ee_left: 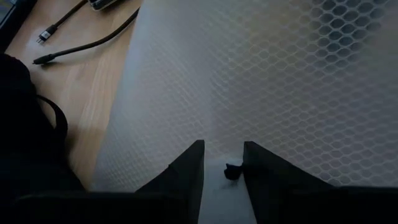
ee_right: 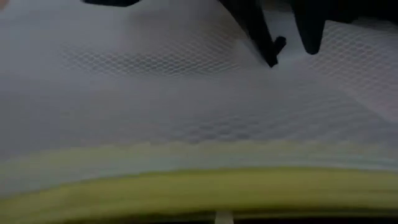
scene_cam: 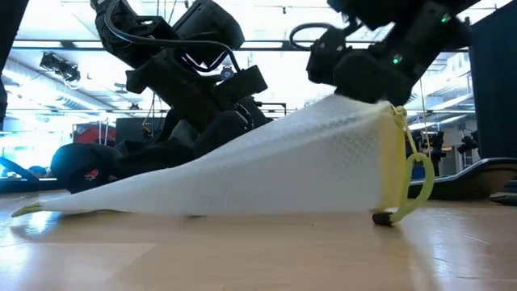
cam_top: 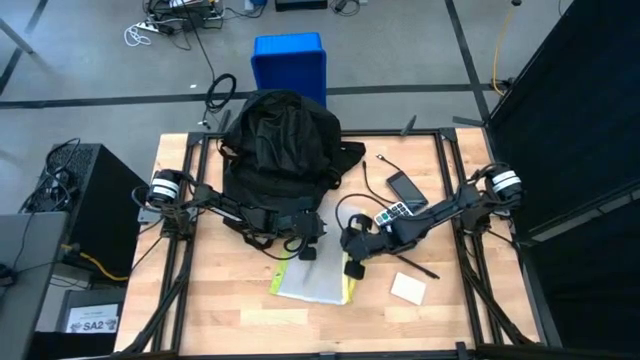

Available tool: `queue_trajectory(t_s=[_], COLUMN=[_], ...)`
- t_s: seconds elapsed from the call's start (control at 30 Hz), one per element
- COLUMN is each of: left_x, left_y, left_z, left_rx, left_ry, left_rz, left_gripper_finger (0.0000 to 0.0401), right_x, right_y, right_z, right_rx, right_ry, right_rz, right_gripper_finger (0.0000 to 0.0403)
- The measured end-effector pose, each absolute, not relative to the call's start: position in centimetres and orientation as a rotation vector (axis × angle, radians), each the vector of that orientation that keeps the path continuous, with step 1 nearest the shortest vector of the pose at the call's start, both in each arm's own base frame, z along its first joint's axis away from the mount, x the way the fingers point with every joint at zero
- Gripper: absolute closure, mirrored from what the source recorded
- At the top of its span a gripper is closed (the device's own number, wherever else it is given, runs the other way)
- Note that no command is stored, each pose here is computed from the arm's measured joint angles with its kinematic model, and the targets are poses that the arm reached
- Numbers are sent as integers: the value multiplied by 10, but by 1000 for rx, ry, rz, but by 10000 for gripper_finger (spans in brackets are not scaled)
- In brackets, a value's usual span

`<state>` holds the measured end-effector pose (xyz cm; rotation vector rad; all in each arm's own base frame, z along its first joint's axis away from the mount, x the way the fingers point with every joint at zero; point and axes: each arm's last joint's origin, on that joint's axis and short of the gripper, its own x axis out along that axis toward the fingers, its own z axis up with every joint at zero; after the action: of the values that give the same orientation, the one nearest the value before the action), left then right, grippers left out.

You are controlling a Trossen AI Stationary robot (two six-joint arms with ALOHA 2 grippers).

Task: Unpack backpack
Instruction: Remove the white charger adapter from the yellow zipper pouch

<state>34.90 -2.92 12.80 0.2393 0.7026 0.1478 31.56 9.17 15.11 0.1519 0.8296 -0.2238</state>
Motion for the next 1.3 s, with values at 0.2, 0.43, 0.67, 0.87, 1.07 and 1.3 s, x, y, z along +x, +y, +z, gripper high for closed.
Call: queue_trajectory(t_s=[0.2,0.43,0.67,0.87,1.07,1.3], left_x=[348,338,337,336,327,315], left_y=[-31,-33,-31,-31,-45,-48], left_z=[130,140,138,138,163,166], left_rx=[242,263,272,279,309,313], left_ry=[706,754,776,778,722,795], left_rz=[143,190,224,225,201,284], left_gripper_finger=[314,314,314,314,314,314], right_x=[316,318,323,328,331,332], right_y=[91,91,88,82,81,81], right_z=[147,141,135,120,113,114], right_rx=[137,101,100,108,138,135], right_ry=[833,844,833,858,865,856], right_rz=[-255,-249,-260,-270,-270,-258], right_gripper_finger=[391,307,179,119,125,136])
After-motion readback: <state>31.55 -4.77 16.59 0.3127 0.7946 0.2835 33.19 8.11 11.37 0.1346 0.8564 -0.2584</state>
